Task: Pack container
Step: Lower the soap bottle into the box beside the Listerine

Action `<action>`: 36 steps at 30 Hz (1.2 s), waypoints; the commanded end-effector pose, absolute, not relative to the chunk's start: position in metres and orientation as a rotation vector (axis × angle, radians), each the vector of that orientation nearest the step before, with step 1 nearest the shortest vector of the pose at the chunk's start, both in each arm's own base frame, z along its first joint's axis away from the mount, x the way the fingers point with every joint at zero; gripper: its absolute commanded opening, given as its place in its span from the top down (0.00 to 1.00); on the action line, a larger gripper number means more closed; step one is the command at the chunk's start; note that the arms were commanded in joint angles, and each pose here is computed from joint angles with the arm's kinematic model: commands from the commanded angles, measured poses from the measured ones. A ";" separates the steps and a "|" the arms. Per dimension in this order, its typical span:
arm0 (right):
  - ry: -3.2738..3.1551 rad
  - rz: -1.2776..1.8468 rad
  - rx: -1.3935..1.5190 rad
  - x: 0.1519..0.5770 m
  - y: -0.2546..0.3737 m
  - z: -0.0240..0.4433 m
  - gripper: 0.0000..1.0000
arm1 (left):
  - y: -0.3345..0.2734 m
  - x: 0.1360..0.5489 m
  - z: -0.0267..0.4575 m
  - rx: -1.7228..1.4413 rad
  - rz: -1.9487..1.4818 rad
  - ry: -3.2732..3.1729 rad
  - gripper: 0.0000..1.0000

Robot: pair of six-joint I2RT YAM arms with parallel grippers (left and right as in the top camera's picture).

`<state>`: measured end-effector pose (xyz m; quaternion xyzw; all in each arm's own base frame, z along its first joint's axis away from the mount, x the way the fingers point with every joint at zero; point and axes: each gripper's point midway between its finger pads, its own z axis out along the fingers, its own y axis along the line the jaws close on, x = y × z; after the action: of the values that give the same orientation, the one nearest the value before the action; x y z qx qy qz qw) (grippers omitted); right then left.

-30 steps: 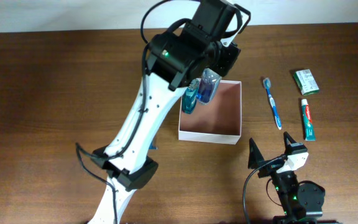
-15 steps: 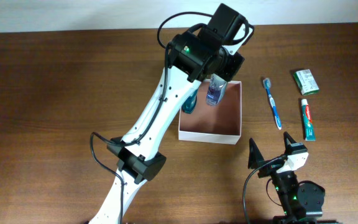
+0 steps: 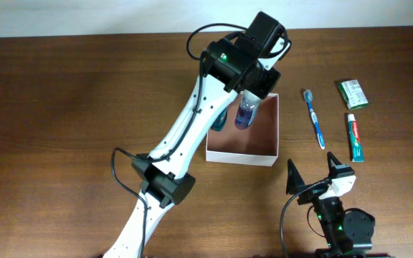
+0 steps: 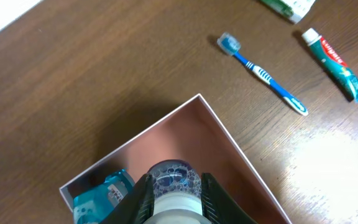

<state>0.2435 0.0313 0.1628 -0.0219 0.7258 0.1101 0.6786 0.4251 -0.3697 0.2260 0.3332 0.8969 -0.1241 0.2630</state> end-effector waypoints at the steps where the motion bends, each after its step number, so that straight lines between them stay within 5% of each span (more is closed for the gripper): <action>1: 1.632 0.248 -0.061 0.243 0.033 0.161 0.02 | -0.373 0.425 0.234 0.887 -0.369 2.407 0.74; 36: 1.632 0.248 -0.061 0.243 0.033 0.161 0.02 | -0.356 0.444 0.187 0.859 -0.180 2.491 0.74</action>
<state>0.2435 0.0313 0.1628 -0.0219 0.7258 0.1101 0.6786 0.4399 -0.3616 0.1784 0.3256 0.9129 -0.0689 0.2361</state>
